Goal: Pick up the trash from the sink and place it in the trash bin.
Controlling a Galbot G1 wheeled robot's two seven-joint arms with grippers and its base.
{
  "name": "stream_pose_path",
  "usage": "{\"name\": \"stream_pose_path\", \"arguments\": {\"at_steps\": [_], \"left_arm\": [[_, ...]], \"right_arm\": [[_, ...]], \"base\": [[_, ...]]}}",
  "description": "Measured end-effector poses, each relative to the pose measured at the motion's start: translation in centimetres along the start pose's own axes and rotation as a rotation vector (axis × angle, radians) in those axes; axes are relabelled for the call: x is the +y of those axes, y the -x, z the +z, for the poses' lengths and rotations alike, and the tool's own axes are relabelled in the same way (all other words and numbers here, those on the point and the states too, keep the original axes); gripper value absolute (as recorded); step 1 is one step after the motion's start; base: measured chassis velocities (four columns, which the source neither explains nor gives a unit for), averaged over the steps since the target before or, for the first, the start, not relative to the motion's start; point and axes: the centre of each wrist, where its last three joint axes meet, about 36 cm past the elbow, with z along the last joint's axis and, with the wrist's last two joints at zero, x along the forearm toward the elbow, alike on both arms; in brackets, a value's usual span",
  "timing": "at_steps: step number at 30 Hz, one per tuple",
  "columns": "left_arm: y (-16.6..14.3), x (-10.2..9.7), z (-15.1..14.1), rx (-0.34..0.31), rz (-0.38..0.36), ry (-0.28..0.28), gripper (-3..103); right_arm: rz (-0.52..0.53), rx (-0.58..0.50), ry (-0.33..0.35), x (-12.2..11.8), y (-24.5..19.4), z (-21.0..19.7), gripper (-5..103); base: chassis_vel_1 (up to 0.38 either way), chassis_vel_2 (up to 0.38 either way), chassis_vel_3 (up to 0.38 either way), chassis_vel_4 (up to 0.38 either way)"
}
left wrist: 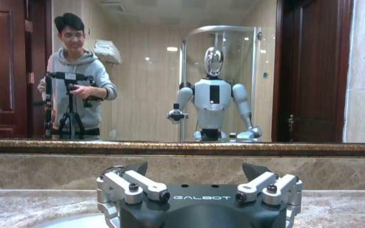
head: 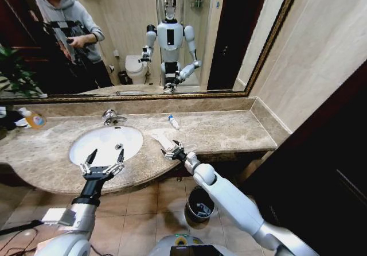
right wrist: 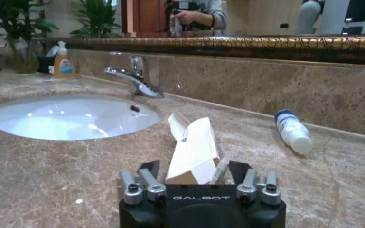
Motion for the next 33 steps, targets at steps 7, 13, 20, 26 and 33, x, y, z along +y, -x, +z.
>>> {"name": "stream_pose_path", "arguments": {"at_steps": [7,13,20,26,33], "left_arm": [[0.0,0.0,0.0,0.000,0.000,0.000,100],[0.0,0.0,0.0,0.000,0.000,0.000,100],[0.0,0.0,0.0,0.000,0.000,0.000,100],[0.0,0.0,0.0,0.000,0.000,0.000,100],[0.0,0.0,0.0,0.000,0.000,0.000,100]], "right_arm": [[0.011,-0.005,0.005,-0.2,0.0,0.0,50],[0.019,-0.004,0.009,-0.5,-0.1,0.2,28],[0.022,-0.007,0.012,-0.8,-0.6,0.0,3],[0.020,-0.022,0.023,-1.2,-1.3,-0.3,0],[0.016,-0.060,0.045,-1.9,-2.8,-0.7,0]], "base": [[0.000,0.000,0.000,0.000],[0.000,0.000,0.000,0.000],[0.000,0.000,0.000,0.000],[0.000,0.000,0.000,0.000],[0.000,0.000,0.000,0.000]]}}
